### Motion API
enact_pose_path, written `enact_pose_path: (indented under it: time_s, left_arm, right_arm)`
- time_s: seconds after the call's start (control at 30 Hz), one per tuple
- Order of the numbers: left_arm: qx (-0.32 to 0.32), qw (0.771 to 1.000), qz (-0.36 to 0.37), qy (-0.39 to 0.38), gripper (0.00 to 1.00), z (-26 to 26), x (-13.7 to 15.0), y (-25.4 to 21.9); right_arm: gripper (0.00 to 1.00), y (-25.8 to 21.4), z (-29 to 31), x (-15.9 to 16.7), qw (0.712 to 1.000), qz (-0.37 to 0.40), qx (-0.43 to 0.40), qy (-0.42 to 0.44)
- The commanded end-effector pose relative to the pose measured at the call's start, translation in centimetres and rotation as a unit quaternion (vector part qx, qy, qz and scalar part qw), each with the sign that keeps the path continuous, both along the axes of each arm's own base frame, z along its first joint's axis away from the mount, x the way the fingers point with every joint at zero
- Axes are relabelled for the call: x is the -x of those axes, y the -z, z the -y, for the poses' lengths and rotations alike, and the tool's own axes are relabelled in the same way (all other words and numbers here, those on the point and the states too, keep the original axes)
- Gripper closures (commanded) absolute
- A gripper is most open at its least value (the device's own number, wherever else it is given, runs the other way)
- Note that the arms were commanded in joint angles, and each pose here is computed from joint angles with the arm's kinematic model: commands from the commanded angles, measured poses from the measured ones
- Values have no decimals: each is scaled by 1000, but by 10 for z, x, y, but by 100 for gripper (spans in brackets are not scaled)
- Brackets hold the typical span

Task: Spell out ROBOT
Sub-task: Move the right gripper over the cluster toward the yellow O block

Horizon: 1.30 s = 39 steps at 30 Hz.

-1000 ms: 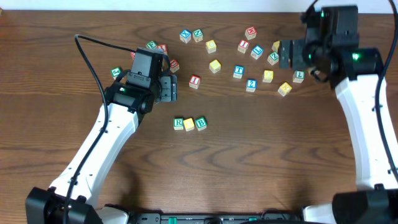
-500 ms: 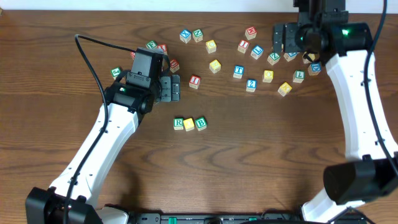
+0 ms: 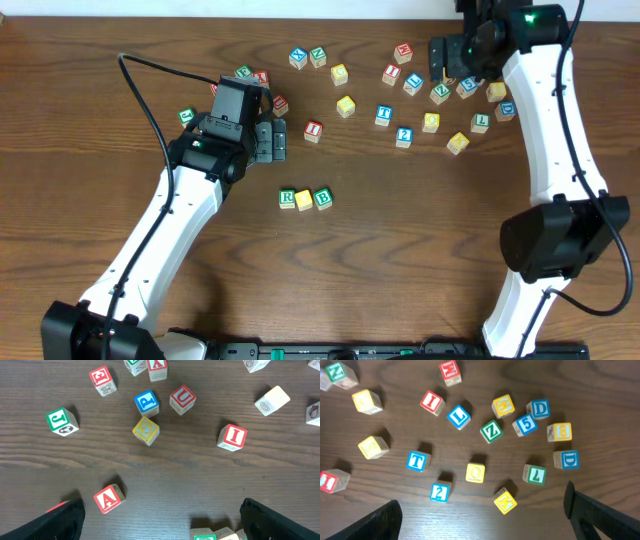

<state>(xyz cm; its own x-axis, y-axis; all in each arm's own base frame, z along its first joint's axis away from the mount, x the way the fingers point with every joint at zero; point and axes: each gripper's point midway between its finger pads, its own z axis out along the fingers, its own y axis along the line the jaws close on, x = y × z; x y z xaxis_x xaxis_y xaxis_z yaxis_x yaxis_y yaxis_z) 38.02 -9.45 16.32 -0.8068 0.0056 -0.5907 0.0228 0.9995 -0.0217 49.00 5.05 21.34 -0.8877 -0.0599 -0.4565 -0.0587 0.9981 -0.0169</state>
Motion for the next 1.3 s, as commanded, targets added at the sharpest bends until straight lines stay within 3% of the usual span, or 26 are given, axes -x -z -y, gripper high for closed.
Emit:
enact_pose_path:
  time_s: [0.0,0.4,0.87,1.27]
  left_arm:
    - [-28,999,-16,12,2,-4,-1,15]
    - [-46,996,-69,17,2,-3,-5,59]
    - [-44,997,-66,11,2,-7,-7,59]
    - [59,992,-96,49,2,-2,-4,61]
  right_arm:
    - [1,-9,-6,-1,1000,10,5,-10]
    - [1,-4,-18,1,999,1,-17,-36]
    - [1,1,-25,0,999,-1,-29,-40]
    - [1,27,-20,-6,1000,-2,0,-9]
